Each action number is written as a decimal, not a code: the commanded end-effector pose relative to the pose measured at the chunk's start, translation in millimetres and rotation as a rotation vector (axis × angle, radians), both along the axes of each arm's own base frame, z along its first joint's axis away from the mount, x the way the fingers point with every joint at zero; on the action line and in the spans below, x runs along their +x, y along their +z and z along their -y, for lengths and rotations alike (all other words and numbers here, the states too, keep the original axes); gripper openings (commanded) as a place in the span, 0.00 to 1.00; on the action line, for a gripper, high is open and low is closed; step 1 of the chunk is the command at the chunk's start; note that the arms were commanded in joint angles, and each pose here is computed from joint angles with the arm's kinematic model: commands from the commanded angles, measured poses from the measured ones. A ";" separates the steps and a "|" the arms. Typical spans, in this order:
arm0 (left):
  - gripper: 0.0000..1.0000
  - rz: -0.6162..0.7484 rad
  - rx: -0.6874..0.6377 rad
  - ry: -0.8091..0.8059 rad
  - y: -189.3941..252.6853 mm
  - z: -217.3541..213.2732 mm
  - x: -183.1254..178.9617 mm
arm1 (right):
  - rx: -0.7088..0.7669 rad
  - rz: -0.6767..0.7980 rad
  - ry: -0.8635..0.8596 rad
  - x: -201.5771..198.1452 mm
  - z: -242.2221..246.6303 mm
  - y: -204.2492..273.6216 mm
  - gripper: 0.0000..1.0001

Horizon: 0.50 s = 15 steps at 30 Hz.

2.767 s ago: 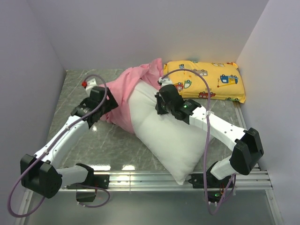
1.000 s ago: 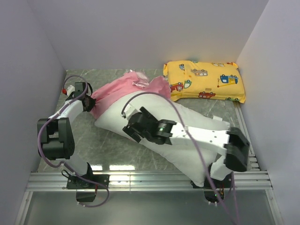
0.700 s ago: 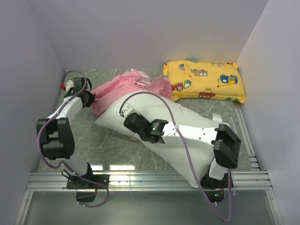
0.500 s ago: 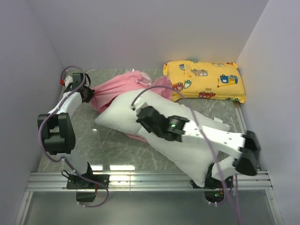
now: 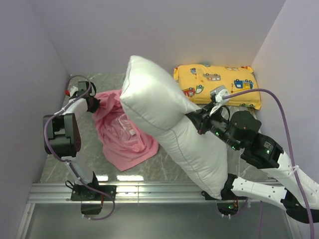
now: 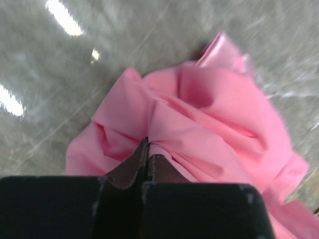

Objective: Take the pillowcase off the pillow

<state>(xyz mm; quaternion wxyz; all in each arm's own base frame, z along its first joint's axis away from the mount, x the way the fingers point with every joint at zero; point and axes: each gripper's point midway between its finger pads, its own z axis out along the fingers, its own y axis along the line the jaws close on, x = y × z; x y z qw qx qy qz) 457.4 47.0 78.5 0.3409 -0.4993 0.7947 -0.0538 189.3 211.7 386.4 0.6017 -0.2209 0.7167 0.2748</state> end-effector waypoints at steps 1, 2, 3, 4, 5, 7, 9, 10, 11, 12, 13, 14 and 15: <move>0.00 0.062 -0.022 -0.022 16.5 15.5 -4.3 | 0.209 0.088 -0.160 21.4 16.9 54.5 0.00; 0.01 0.064 -0.020 -0.031 16.6 18.4 -6.6 | 0.232 0.095 -0.167 21.7 18.1 59.5 0.00; 0.00 0.054 -0.020 -0.034 11.5 20.5 -10.6 | 0.255 0.111 -0.171 21.5 20.1 66.0 0.00; 0.00 0.051 -0.023 -0.037 9.7 22.3 -12.4 | 0.269 0.128 -0.168 22.1 18.9 72.4 0.00; 0.00 0.062 -0.027 -0.058 11.8 28.8 -12.6 | 0.277 0.137 -0.183 24.3 21.3 80.8 0.00; 0.01 0.063 -0.032 -0.086 8.6 37.3 -19.3 | 0.229 0.136 -0.194 37.0 8.7 80.0 0.00; 0.06 0.104 -0.044 -0.125 17.4 50.5 -24.0 | 0.175 0.121 -0.205 56.5 -13.1 66.0 0.00; 0.09 0.114 -0.044 -0.137 21.1 54.4 -26.2 | 0.161 0.116 -0.202 62.7 -21.3 62.6 0.00; 0.13 0.132 -0.043 -0.145 29.7 56.2 -30.7 | 0.144 0.105 -0.206 71.5 -30.4 54.1 0.00; 0.19 0.135 -0.039 -0.150 33.7 56.4 -33.8 | 0.119 0.086 -0.213 88.0 -48.1 38.7 0.00; 0.21 0.162 -0.034 -0.181 46.2 66.4 -37.0 | 0.115 0.072 -0.219 97.1 -56.8 31.9 0.00; 0.27 0.164 -0.039 -0.193 47.3 70.3 -42.3 | 0.068 0.031 -0.230 114.9 -74.2 6.4 0.00; 0.31 0.176 -0.041 -0.201 52.6 71.9 -45.7 | 0.085 0.021 -0.244 127.1 -81.7 1.4 0.00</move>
